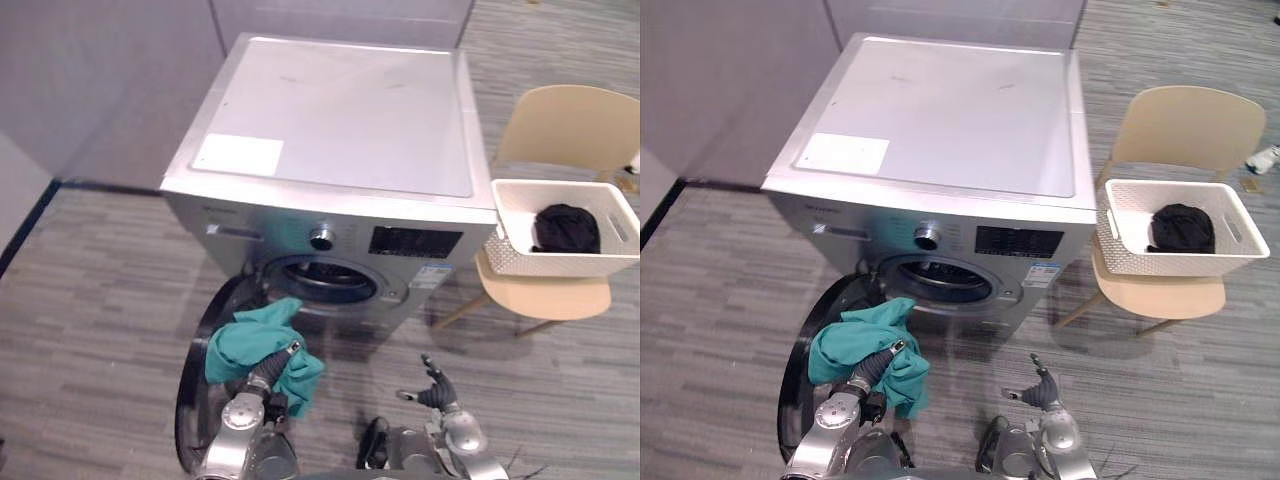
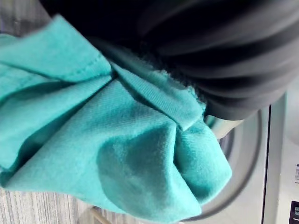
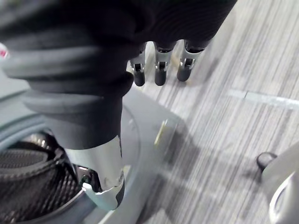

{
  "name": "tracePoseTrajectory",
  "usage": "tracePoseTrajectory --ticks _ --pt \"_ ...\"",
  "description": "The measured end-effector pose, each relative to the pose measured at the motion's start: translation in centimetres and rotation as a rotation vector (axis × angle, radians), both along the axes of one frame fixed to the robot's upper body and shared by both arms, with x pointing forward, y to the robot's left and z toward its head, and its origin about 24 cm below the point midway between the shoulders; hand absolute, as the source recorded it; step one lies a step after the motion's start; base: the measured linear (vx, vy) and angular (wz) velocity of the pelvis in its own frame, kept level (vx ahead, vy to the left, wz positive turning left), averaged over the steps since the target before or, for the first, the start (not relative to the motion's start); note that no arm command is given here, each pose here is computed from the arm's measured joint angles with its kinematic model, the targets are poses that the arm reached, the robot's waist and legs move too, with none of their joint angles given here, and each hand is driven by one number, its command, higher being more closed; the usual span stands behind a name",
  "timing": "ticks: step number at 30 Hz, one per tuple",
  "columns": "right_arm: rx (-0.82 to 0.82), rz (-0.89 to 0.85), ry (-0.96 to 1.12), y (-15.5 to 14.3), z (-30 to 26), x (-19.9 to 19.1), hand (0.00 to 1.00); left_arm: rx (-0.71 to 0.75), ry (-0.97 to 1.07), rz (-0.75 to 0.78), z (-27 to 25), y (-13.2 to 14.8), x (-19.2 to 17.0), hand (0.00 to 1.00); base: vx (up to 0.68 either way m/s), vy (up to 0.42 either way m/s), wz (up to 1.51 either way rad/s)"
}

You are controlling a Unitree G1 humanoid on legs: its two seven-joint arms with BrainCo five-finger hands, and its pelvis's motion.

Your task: Pick up the laundry basket with both hands and put the clothes into the washing machine.

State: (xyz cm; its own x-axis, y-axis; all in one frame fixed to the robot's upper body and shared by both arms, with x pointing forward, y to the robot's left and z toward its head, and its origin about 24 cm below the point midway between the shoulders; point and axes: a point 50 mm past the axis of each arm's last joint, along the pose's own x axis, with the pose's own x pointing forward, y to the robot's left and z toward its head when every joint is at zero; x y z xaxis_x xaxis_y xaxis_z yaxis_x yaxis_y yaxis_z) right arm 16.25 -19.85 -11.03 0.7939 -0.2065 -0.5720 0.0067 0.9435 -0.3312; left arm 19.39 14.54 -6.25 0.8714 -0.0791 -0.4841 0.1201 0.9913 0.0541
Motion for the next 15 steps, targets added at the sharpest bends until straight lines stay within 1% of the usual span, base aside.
tracePoseTrajectory --ticks 2,4,7,11,12,15 --pt "0.000 -0.047 0.029 -0.8 -0.5 -0.4 0.00 0.001 -0.032 0.003 0.5 0.1 0.7 1.00 0.10 0.104 -0.30" --pt "-0.012 -0.059 0.048 -1.3 -0.7 -0.4 0.00 0.004 -0.017 0.007 0.2 0.2 0.3 1.00 0.08 0.182 -0.56" --pt "0.015 -0.060 0.024 -0.6 -0.5 0.2 0.00 0.012 -0.005 -0.003 0.1 0.2 0.2 1.00 0.03 0.152 -0.23" --pt "0.026 -0.075 -0.075 -0.4 1.2 3.4 0.00 0.050 -0.097 -0.025 1.9 0.4 2.7 1.00 -0.10 0.126 -0.27" --pt "0.026 -0.074 -0.137 -0.2 2.3 4.9 0.00 0.064 -0.160 -0.020 3.2 0.4 4.3 1.00 -0.18 0.081 -0.33" --pt "0.038 -0.080 -0.257 0.0 4.6 7.1 0.00 0.070 -0.304 -0.010 6.0 -0.2 7.1 1.00 -0.18 0.035 -0.30"
